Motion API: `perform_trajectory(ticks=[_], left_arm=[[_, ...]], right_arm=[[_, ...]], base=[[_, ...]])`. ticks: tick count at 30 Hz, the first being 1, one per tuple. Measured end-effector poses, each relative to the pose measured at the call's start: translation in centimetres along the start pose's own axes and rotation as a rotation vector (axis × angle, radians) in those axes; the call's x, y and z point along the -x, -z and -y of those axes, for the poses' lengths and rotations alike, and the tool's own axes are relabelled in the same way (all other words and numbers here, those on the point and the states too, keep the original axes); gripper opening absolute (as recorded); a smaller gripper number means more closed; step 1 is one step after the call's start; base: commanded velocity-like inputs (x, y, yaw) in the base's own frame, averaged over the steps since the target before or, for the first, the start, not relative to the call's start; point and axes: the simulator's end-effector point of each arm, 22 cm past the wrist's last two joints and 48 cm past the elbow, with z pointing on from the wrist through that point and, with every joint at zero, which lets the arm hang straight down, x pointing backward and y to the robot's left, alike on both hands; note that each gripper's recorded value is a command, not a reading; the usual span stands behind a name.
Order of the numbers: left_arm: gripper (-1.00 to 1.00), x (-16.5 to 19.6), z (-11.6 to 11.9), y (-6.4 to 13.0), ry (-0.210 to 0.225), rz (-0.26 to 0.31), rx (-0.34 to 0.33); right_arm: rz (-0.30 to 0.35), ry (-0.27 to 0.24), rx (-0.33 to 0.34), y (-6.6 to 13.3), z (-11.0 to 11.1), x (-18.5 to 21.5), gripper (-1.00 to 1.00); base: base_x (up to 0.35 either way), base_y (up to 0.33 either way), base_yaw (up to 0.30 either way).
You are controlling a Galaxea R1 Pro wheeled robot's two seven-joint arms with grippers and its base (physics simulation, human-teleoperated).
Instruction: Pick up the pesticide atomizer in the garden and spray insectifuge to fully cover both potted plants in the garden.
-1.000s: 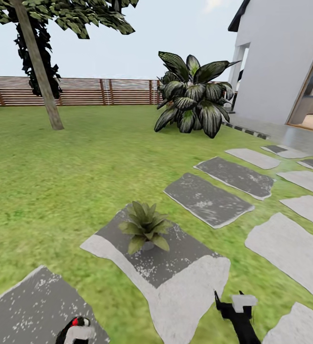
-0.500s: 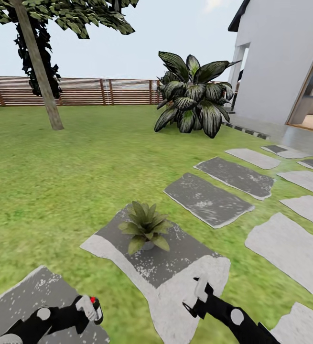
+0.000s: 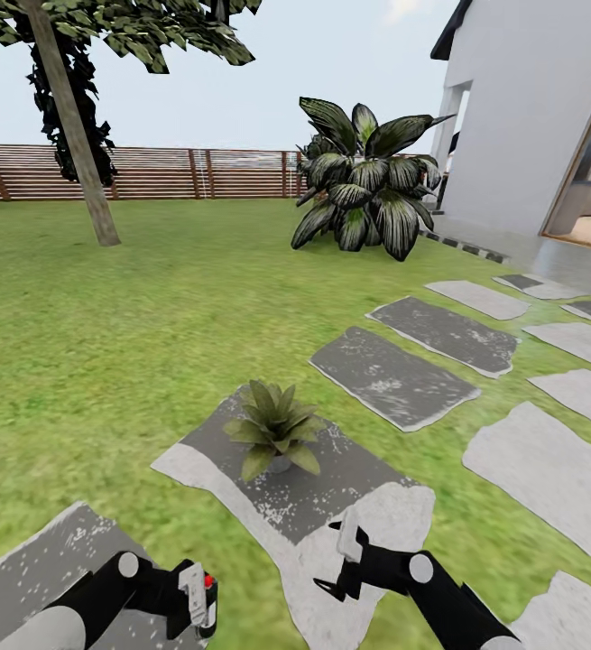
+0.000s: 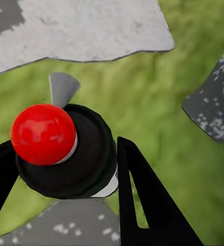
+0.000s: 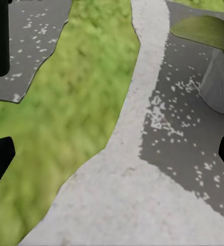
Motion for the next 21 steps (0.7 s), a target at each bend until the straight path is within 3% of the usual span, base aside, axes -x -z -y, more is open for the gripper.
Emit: perform_trajectory(ticks=[3,4,11,12,16,21], left_arm=[[-1.00,0.9,0.4,-0.6,-0.007,0.011,-0.008],[-1.00,1.2,0.5,-0.7,-0.009,0.015,-0.011],[-1.00,1.9,0.9,-1.3,0.000,0.013,-0.018],[-1.00,2.8,0.5,-1.5,-0.001,0.008,-0.006],[-1.00,5.0,0.9,-2.5,-0.071,0.000,-0.014],[-1.00,6.7,1.7,-3.5,-0.090,0.015,-0.026]], right_arm=[[0.001,0.001,0.009,-0.1,-0.3,0.2,1.00],[0.001,0.001,0.019,-0.2,-0.5,0.2,-1.00],[0.015,0.006,0.065,-0.7,-1.8,1.1,-1.00],[0.051,0.017,0.071,-1.5,-2.2,3.3,-1.00],[0.091,0.019,0.096,-2.7,-3.2,6.1,-1.00],[0.101,0.023,0.095,-3.0,-2.9,6.9,-1.00]], base=[[0.000,0.000,0.000],[0.000,0.000,0.000],[0.000,0.000,0.000],[0.000,0.000,0.000],[0.000,0.000,0.000],[0.000,0.000,0.000]])
